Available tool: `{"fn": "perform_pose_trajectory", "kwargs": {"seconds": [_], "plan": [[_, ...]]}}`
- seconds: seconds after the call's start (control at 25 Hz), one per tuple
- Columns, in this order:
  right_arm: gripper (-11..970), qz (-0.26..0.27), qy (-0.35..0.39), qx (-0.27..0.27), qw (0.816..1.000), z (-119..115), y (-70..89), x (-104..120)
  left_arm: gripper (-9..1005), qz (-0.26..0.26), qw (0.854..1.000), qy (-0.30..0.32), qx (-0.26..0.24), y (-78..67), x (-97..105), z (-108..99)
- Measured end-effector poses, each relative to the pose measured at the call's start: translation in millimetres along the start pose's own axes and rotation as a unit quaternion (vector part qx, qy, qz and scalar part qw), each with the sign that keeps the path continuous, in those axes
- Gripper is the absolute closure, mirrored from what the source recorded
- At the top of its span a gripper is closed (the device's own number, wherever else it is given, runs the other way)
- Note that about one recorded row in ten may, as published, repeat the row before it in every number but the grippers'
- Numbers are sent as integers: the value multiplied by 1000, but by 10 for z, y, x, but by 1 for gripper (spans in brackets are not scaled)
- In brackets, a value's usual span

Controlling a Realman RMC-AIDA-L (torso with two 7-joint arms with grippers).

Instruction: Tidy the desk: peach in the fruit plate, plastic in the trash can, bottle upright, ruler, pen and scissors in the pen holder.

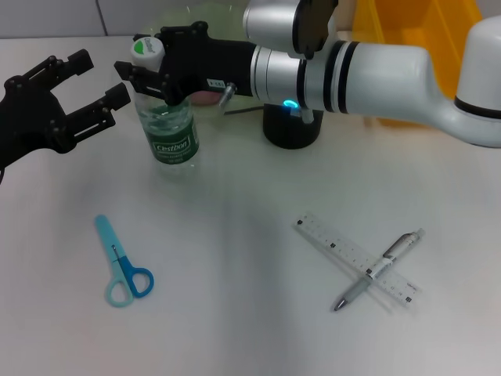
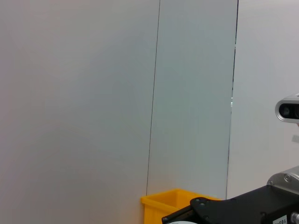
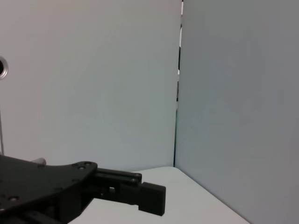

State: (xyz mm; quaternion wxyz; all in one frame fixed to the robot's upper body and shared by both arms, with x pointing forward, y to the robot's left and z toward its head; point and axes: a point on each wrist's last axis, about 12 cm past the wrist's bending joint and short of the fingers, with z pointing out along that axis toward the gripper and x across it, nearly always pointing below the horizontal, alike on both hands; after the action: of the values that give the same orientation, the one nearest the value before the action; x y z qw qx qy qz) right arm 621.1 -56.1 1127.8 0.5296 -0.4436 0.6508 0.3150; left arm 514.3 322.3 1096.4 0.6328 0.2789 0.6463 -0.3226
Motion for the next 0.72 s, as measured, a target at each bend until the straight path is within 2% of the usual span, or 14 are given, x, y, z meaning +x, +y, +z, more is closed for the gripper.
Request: {"fn": "perform_pose_trajectory", "kwargs": {"seconds": [0.72], "plan": [[519, 5, 13, -1, 1000, -45, 39, 121, 205, 2, 1000, -1, 0, -1, -4, 4]]}}
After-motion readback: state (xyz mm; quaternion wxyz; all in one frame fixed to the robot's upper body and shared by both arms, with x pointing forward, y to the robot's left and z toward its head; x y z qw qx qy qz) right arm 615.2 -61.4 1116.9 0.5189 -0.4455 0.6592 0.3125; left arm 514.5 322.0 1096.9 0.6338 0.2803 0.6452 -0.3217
